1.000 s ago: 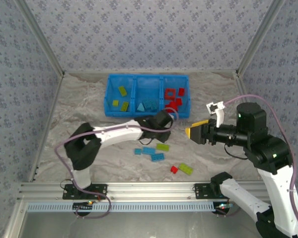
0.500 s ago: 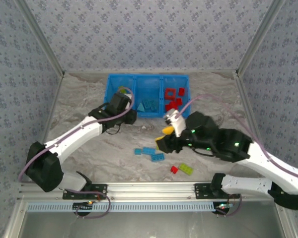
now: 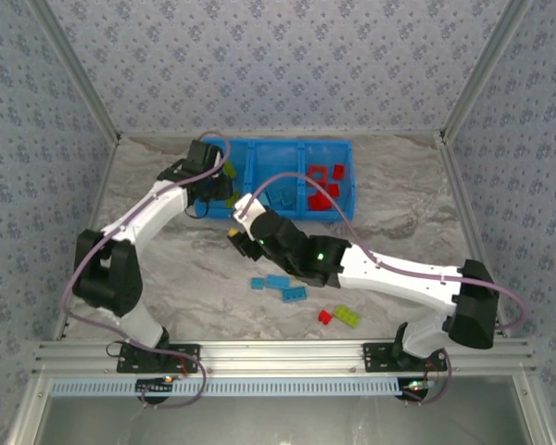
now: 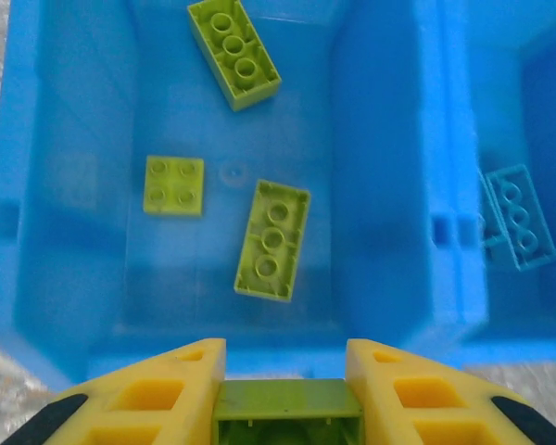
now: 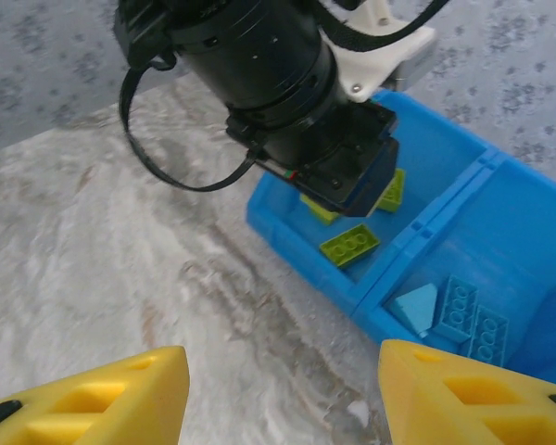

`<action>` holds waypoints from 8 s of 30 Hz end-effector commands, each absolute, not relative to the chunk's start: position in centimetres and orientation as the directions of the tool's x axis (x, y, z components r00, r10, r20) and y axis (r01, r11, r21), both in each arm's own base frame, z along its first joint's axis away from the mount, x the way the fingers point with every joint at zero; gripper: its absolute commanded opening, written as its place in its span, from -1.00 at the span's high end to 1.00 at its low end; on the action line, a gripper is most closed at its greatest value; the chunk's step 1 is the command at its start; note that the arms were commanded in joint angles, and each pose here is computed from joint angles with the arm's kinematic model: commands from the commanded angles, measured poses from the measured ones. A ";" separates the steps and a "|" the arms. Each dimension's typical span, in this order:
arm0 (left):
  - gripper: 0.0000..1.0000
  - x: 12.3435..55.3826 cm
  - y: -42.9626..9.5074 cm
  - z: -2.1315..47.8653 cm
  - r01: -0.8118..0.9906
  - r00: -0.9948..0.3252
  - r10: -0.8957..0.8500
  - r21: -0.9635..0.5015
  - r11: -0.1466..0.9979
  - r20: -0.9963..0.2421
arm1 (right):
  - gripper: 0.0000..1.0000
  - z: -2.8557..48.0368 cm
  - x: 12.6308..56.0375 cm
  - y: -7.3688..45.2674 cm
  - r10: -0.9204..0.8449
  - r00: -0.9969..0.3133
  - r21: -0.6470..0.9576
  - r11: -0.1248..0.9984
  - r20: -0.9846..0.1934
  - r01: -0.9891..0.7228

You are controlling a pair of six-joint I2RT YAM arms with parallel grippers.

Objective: Sort the legos into containers by color

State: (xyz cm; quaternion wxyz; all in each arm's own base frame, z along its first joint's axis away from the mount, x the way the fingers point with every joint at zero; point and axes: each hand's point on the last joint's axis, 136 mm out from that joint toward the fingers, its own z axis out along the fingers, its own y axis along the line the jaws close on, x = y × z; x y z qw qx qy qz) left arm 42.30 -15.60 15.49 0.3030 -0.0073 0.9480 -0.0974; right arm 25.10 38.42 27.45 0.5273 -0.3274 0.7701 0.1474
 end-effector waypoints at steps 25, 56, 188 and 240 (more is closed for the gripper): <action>0.12 57.3 -19.4 9.7 -0.020 -0.848 -0.297 -0.532 0.846 -0.440 | -0.18 28.8 31.0 37.2 -0.131 -0.341 0.082 0.836 -0.931 -0.543; -0.37 25.6 -17.9 28.8 0.232 -0.747 -0.079 -0.370 0.899 -0.660 | -0.23 23.5 22.7 29.8 -0.392 -0.414 0.052 0.671 -0.821 -0.740; -0.31 12.7 -16.9 31.7 0.449 -0.525 0.023 -0.254 0.856 -0.851 | 0.05 1.9 25.3 35.2 0.426 -0.903 0.153 0.898 -0.060 0.413; -0.36 19.4 -22.8 31.8 0.337 -0.619 -0.055 -0.328 0.883 -0.783 | -0.03 7.9 52.2 33.2 -0.012 -0.880 0.210 0.969 -0.474 -0.126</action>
